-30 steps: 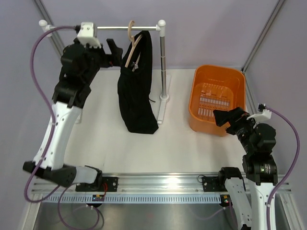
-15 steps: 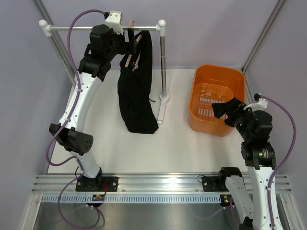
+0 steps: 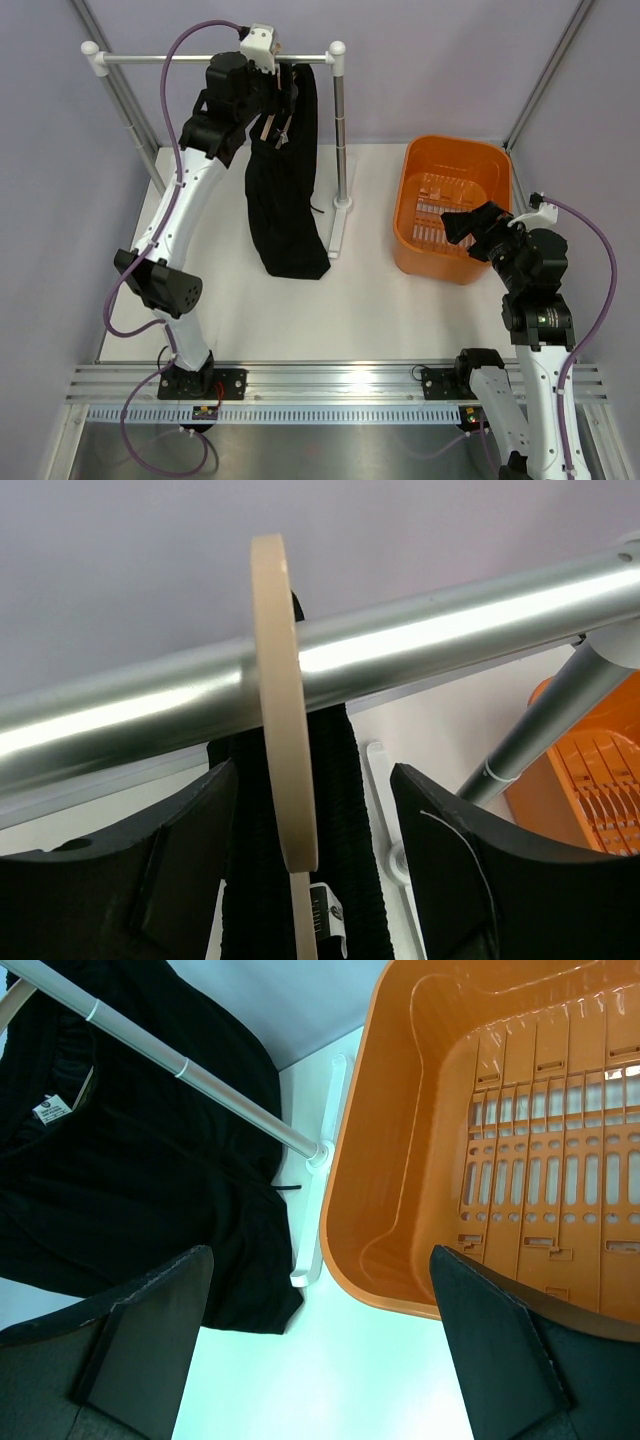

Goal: Remove the shorts from the hanger

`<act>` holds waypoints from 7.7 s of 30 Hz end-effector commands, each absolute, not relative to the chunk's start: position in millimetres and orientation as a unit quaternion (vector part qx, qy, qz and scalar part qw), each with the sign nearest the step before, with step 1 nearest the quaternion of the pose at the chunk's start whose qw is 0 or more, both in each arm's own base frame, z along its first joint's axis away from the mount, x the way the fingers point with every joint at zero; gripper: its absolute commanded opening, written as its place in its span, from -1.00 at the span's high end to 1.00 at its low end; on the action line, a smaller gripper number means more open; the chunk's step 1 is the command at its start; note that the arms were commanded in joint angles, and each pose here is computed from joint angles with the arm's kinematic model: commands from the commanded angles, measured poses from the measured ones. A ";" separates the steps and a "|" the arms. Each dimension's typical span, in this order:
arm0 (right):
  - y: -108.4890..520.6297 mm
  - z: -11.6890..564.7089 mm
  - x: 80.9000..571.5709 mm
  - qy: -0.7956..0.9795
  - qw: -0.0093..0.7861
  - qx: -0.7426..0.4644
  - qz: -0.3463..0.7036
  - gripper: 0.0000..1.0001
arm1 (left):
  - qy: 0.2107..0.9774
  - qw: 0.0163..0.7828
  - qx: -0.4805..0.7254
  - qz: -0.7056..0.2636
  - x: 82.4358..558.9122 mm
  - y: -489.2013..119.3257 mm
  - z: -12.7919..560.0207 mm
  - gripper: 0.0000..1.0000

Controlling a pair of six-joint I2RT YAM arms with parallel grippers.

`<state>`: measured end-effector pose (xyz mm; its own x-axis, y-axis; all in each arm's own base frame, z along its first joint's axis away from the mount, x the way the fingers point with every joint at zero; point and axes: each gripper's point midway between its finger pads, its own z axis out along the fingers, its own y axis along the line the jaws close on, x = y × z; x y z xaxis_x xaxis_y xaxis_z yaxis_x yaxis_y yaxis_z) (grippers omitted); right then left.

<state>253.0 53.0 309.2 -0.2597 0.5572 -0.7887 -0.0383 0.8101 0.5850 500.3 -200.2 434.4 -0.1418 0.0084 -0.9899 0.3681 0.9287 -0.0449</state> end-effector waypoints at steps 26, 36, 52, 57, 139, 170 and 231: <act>52.6 304.3 261.3 0.748 0.591 0.163 0.253 -0.99 | 0.749 0.641 0.126 -0.115 511.7 -203.8 419.3 -0.07; 51.2 304.2 260.8 0.748 0.593 0.164 0.250 -0.99 | 0.749 0.643 0.120 -0.108 512.7 -203.2 417.4 0.00; 51.7 300.7 261.7 0.749 0.592 0.161 0.250 -0.99 | 0.720 0.681 0.104 -0.078 503.3 -186.2 454.6 1.00; 51.0 298.3 262.6 0.753 0.588 0.162 0.246 -0.99 | 0.697 0.706 0.093 -0.084 480.8 -175.6 493.3 1.00; 231.7 314.4 368.8 0.869 0.492 0.016 0.056 1.00 | 0.752 0.516 0.305 -0.274 188.0 -219.4 360.1 1.00; 225.7 356.6 321.1 0.842 0.511 -0.040 0.167 1.00 | 0.594 0.692 0.213 -0.350 177.7 -196.0 478.4 1.00; 93.3 640.5 301.3 0.615 0.772 0.118 0.109 1.00 | 0.411 0.870 -0.018 -0.270 221.3 -131.3 585.5 1.00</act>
